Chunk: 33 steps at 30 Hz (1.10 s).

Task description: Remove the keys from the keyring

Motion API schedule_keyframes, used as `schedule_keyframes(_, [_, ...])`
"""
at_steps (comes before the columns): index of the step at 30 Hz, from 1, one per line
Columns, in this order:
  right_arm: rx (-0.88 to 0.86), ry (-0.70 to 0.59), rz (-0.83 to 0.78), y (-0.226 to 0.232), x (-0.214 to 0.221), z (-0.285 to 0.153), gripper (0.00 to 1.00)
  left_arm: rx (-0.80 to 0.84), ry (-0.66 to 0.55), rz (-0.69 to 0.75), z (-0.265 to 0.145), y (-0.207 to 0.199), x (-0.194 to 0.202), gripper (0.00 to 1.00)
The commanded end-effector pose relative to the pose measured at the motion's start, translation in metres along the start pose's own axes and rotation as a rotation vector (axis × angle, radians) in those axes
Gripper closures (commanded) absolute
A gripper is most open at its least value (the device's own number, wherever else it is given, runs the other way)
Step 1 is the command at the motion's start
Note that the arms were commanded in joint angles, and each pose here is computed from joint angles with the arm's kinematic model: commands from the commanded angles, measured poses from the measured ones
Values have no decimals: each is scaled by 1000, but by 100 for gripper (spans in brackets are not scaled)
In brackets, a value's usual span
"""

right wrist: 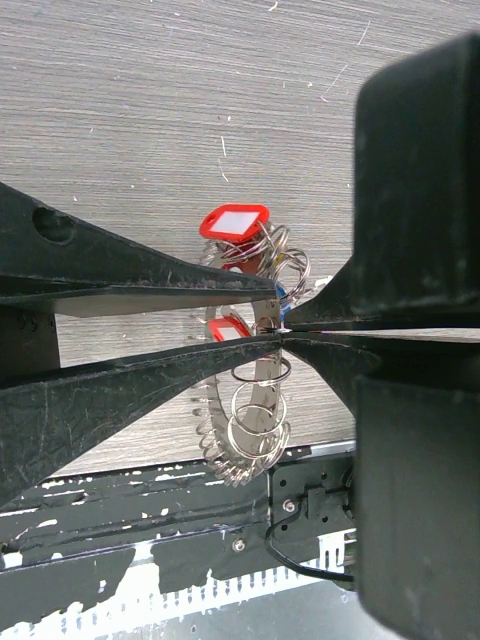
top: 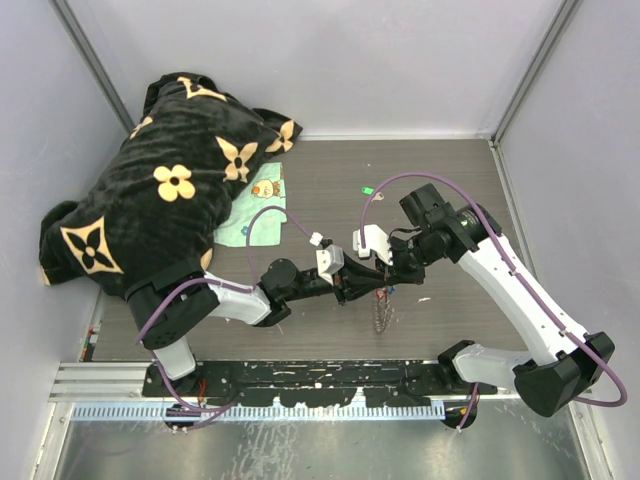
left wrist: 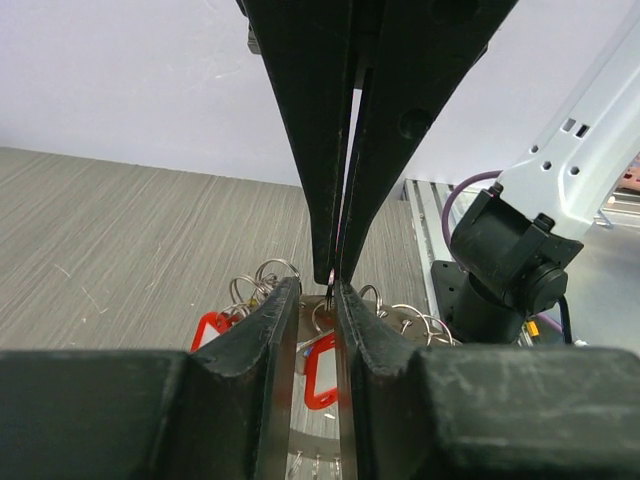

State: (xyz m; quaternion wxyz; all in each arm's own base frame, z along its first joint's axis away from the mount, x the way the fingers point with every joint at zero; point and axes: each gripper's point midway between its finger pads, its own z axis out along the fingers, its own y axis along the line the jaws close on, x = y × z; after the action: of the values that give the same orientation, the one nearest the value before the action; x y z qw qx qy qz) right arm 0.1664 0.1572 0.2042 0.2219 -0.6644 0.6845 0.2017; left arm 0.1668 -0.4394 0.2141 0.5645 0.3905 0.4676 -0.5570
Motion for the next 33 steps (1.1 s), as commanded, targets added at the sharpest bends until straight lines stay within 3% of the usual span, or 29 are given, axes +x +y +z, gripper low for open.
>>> schedule_keyframes(1, [38, -70, -30, -1, -16, -9, 99, -1, -97, 54, -1, -4, -32, 75])
schedule_keyframes(6, [41, -73, -31, -1, -17, -10, 99, -31, -112, 89, -10, -3, -41, 70])
schedule_keyframes(23, [26, -88, -37, 2, -20, -10, 99, -17, -122, 109, -5, -3, -45, 73])
schedule_keyframes(33, [23, -92, -36, 2, -21, -10, 99, 72, -110, 74, 1, -18, -42, 79])
